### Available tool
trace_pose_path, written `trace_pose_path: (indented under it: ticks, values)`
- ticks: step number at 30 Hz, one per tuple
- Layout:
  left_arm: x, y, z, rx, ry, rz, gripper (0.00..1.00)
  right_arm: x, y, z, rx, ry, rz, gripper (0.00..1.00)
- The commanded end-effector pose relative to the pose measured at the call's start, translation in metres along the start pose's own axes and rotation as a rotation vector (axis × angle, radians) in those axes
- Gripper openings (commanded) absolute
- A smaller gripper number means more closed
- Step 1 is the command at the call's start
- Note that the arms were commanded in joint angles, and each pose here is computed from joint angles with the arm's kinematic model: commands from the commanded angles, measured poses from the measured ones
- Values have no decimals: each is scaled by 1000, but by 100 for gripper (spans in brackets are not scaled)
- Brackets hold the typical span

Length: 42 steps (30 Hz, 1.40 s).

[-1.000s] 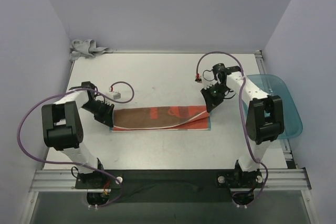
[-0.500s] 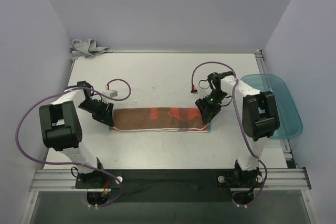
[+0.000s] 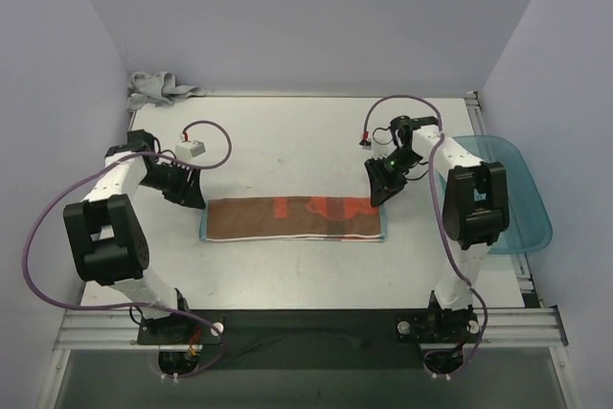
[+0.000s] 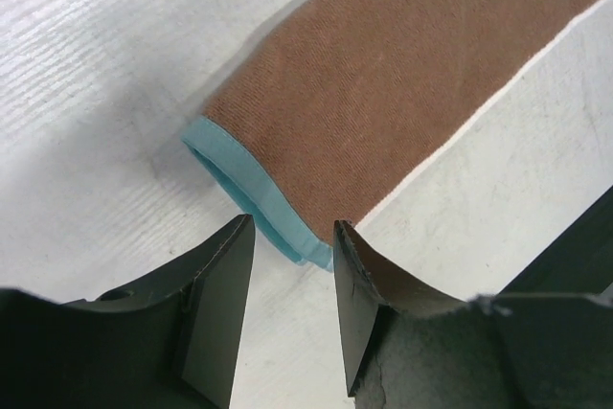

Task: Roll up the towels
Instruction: Fold the towel

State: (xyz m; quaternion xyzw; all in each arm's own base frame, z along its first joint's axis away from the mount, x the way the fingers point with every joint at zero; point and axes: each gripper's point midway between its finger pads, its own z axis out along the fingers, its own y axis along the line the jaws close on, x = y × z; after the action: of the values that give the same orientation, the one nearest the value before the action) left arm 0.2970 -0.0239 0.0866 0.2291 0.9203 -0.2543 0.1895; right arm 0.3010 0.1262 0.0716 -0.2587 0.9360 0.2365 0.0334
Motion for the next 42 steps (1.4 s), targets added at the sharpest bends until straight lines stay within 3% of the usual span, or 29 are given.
trace_pose_path:
  ticks: [1, 7, 9, 14, 20, 24, 27, 28, 30, 37, 42]
  values:
    - [-20, 16, 9, -43, -46, -17, 49, 0, -15, 20, 47, 42, 136, 21]
    - [-23, 16, 32, -15, -36, -104, 40, 15, -34, 48, 111, 150, 216, 8]
    - [-17, 24, 39, -37, -14, -146, 31, 13, -40, 50, 128, 156, 229, 4]
    - [-9, 54, 52, -157, 25, -251, 11, -6, -66, 43, 241, 135, 241, 4]
    - [-11, 65, 56, -193, 33, -302, 4, -37, -75, 39, 251, 103, 184, 6]
    - [-28, 43, 44, -93, -58, -269, 11, -54, -66, 25, 229, 48, 137, 10]
    - [-37, 21, 25, -61, -127, -202, 28, -55, -47, 3, 198, -9, 116, 16]
    - [-39, 17, 21, -57, -138, -168, 40, -58, -34, -10, 173, -51, 97, 20]
    - [-35, 6, 14, -62, -122, -134, 46, -43, -24, -12, 149, -44, 105, 22]
    - [-12, -31, 33, 8, 10, -28, 48, -14, -7, 3, 45, 8, 186, 23]
    - [10, -22, 54, -26, 134, -65, 46, 1, -25, 34, 59, 117, 256, 23]
